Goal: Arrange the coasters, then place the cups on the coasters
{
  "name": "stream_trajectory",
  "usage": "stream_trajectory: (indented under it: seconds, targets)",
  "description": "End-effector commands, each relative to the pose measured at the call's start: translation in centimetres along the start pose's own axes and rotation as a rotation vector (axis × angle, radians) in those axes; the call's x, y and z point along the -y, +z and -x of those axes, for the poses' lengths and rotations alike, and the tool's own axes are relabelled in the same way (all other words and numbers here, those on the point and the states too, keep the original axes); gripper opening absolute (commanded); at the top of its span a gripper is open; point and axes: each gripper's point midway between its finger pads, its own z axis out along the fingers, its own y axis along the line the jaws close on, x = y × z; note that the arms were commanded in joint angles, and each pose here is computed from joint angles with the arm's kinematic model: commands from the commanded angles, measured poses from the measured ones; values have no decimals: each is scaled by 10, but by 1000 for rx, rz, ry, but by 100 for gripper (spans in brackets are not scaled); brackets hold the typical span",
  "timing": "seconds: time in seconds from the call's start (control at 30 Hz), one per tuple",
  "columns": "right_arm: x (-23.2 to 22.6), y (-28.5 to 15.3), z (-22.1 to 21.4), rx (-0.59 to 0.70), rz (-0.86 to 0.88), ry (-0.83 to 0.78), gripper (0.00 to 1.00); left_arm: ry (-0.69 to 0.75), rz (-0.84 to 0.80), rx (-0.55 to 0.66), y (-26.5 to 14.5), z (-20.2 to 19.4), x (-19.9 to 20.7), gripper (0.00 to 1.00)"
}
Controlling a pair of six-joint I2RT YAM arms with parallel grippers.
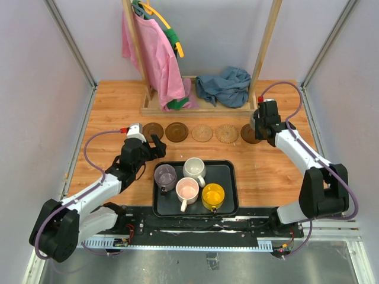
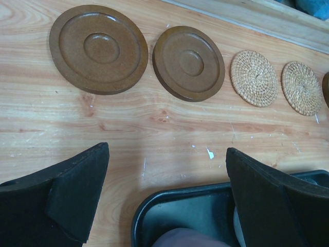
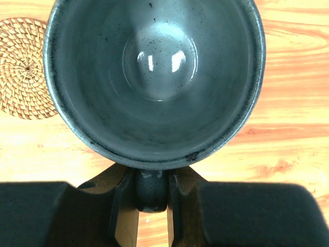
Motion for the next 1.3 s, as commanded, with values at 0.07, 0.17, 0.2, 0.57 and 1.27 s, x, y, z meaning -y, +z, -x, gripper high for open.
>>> stream_trajectory:
  seconds: [0.07, 0.17, 0.2, 0.57, 1.27]
  targets:
    - [-6, 8, 35, 53, 58, -27, 1, 8, -4, 23, 6, 13, 8, 100]
    - [-8, 16, 32, 26, 78, -42, 1, 11, -3, 21, 7, 13, 9, 100]
    - [-8, 18, 30, 17, 80, -46, 1, 12, -4, 21, 7, 13, 9, 100]
    - [-4, 37, 19, -39, 51, -49, 1, 18, -1, 12, 10, 11, 9, 100]
    - [-1, 53, 7, -76, 52, -11, 1, 19, 0, 1, 11, 8, 8, 100]
